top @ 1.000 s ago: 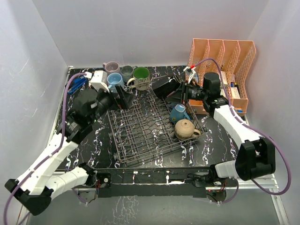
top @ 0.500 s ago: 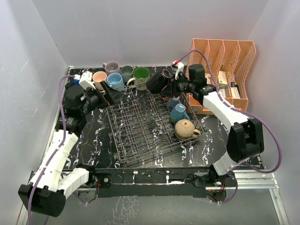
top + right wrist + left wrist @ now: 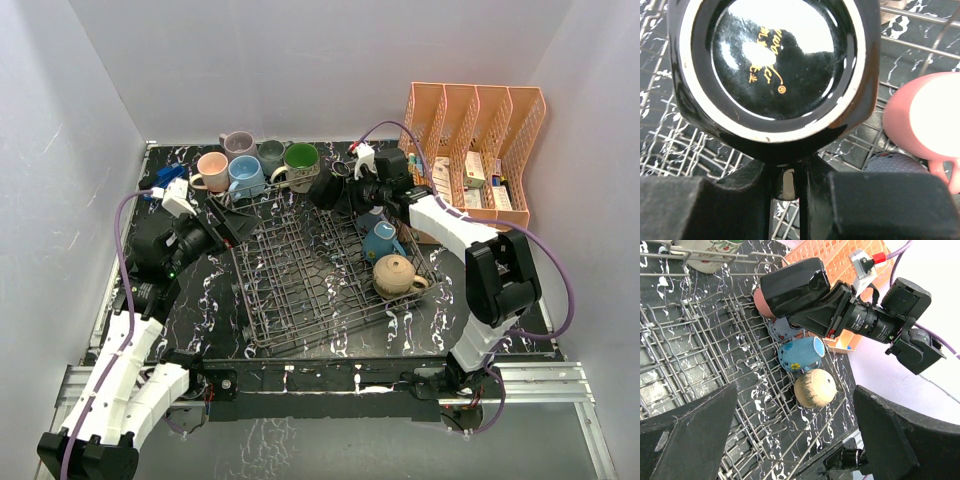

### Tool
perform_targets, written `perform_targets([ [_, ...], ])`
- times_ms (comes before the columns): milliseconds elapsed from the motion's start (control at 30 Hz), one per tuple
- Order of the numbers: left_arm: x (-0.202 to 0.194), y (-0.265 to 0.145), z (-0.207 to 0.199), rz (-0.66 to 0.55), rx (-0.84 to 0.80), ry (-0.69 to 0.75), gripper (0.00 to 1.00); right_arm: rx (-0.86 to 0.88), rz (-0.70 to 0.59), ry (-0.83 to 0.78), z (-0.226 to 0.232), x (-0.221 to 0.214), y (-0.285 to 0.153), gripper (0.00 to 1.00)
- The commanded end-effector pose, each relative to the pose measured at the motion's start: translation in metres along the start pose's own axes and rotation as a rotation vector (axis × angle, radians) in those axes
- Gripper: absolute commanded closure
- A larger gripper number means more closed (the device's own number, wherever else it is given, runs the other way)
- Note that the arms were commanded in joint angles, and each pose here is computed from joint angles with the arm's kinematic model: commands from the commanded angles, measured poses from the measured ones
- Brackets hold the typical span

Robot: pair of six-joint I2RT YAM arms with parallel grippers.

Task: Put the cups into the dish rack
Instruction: Turn the cup upside down in the dish rack.

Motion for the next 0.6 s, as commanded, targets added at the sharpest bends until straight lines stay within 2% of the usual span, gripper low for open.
perform_targets([
  [0, -0.002, -0.005, -0.003, -0.003, -0.026, -0.021, 0.03, -0.109, -0.237, -0.149, -0.001, 0.050, 0.001, 0.92],
  [567, -0.012, -0.012, 0.007, -0.006, -0.009, -0.042, 0.03, -0.221, -0.160, -0.107, -0.010, 0.015, 0.029, 0.92],
])
Point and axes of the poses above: each gripper's point midway between its finger pads, its own y axis out along the fingers, its own z axis along the line the jaws close on, x = y × z, the point moved 10 cm from there along -y, back along the fingers, and after that the axes turned 9 degrees about -y, right-handed, at the moved point
